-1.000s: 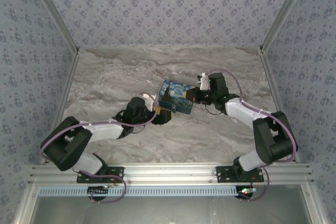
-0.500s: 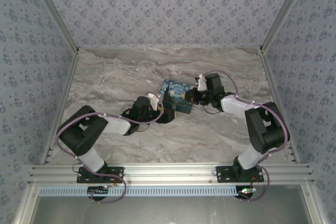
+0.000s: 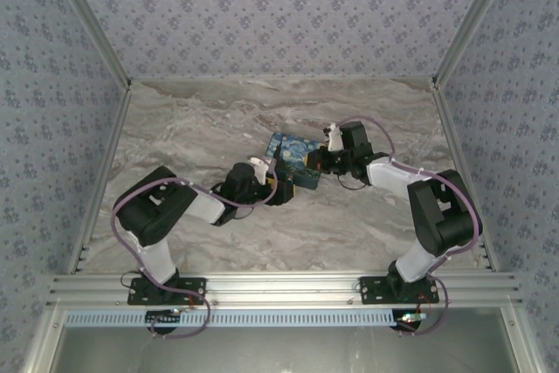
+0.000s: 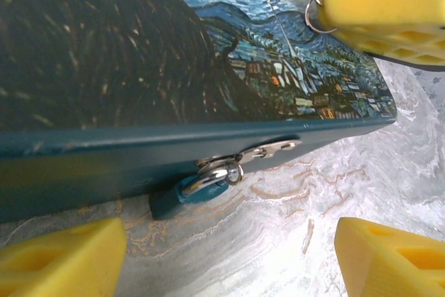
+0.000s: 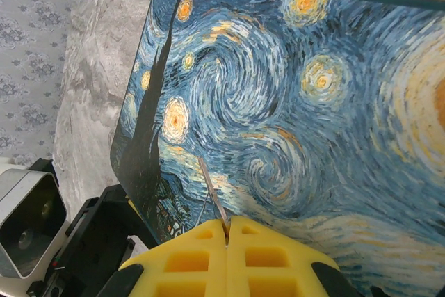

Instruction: Unlock the padlock with the key

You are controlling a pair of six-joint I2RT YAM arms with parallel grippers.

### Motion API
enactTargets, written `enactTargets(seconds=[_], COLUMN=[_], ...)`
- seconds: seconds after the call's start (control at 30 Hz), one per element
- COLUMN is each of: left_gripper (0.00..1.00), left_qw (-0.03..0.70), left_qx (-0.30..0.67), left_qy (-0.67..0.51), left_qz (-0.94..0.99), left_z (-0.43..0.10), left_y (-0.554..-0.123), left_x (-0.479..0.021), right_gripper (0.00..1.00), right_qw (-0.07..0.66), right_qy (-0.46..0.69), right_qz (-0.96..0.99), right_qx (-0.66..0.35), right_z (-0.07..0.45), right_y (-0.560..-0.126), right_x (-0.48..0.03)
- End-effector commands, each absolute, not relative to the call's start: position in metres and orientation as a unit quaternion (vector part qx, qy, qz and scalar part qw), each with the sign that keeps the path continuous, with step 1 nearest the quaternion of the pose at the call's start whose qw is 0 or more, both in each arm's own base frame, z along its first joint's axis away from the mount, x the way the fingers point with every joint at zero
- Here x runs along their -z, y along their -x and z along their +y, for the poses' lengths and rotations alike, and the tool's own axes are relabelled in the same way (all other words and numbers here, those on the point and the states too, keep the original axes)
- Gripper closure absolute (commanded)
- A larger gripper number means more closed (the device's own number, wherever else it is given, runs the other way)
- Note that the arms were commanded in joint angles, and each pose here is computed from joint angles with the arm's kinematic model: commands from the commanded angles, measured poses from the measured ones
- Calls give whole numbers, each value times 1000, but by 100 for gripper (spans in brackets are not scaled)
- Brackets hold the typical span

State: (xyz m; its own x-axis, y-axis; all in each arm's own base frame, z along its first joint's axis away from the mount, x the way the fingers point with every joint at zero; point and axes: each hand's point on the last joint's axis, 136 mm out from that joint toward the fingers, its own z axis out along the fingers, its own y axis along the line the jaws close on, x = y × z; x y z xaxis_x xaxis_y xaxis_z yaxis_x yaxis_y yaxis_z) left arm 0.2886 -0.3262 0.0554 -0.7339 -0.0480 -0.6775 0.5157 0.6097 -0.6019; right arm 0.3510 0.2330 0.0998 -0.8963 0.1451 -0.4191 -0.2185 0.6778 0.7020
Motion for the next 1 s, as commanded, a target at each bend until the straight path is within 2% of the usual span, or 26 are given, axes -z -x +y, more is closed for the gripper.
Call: enactTargets(seconds=[0.0,0.5,0.97], left_gripper=[23,29,50], left_qw=[354,349,341], left_qx=[418,387,366], left_qy=[-140,-152,-131], left_qz=[825,840,856], left_z=[-333,-345,-346], left_y=[-296,-304,-310], left_x=[-57,-41,-29], right_gripper=[100,100,100], right_qw=[201,204,206], right_qy=[14,20,22], right_qz=[908,908,906], right_qx=[-366,-365,-370], right_z=[225,226,227], right_y=[-343,-343,-343], right_x=[-77,-78,-81])
